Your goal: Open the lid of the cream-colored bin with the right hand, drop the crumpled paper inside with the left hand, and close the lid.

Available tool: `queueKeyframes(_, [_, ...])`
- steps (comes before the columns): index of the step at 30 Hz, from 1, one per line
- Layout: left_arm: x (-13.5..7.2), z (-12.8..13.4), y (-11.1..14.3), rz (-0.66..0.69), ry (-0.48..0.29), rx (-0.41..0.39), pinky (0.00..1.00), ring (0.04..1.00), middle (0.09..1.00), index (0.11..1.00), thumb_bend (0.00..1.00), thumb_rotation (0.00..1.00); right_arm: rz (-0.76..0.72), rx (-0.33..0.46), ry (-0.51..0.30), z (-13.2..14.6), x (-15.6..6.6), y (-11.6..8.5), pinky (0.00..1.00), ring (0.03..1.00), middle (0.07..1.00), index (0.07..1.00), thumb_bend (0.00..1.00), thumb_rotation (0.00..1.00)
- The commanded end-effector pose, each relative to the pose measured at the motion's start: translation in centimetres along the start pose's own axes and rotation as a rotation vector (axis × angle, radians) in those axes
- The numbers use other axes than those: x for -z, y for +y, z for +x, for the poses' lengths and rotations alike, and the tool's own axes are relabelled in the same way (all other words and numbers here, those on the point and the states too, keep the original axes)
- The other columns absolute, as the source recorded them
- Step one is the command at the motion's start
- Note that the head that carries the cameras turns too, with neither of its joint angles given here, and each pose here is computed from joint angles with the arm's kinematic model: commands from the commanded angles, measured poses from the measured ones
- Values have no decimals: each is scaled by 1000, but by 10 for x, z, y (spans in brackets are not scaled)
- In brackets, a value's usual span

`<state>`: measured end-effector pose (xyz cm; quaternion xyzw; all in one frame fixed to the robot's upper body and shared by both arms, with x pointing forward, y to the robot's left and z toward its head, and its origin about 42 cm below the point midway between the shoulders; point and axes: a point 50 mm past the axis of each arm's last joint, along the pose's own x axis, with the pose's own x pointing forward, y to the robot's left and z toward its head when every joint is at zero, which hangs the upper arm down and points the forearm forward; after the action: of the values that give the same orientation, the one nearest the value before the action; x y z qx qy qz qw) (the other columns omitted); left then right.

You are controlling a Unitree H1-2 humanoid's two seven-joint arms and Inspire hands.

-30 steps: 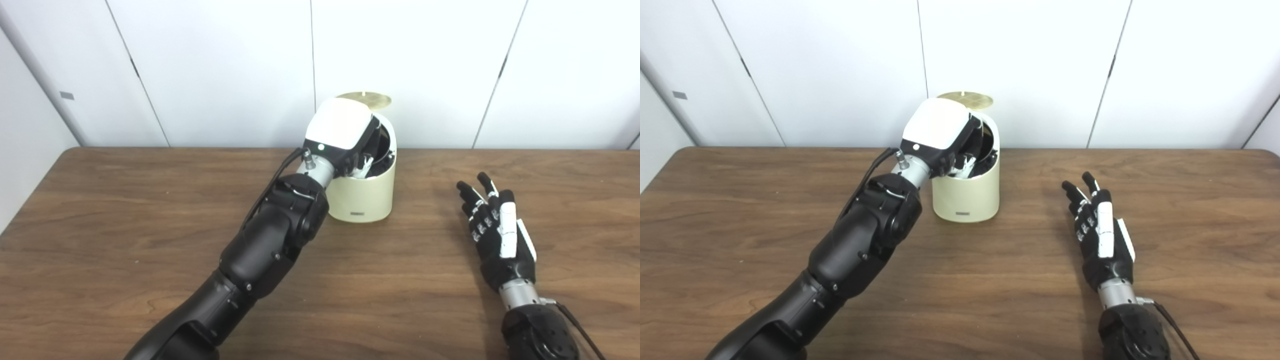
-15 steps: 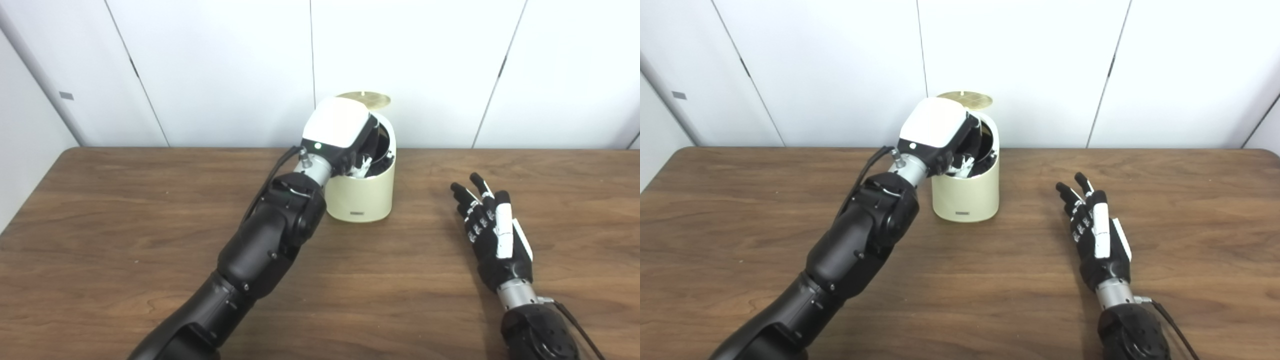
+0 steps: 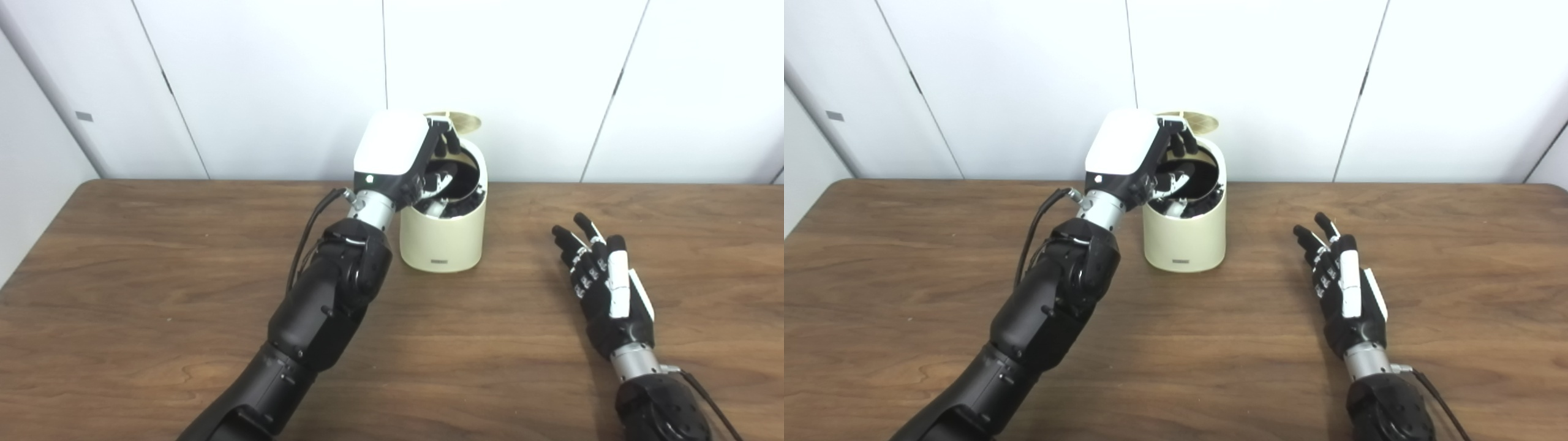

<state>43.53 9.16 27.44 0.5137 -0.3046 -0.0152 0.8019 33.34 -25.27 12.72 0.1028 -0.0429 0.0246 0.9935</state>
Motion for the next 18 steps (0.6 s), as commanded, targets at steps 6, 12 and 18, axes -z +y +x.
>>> queueKeyframes(6, [-2,3,21,-20,-36,-105,329,443,538,473,472,0,1,-3,10,-3,4,-3,996,907,826,915,629,930])
queueKeyframes(12, [1,-10,29,-52,-18,-117,353,439,552,463,472,0,-6,-10,14,-3,4,-4,996,913,841,927,624,948])
queueKeyframes(18, [4,-26,39,-146,13,-147,359,428,530,472,475,0,-4,-11,14,-2,4,-4,1000,922,836,927,623,942])
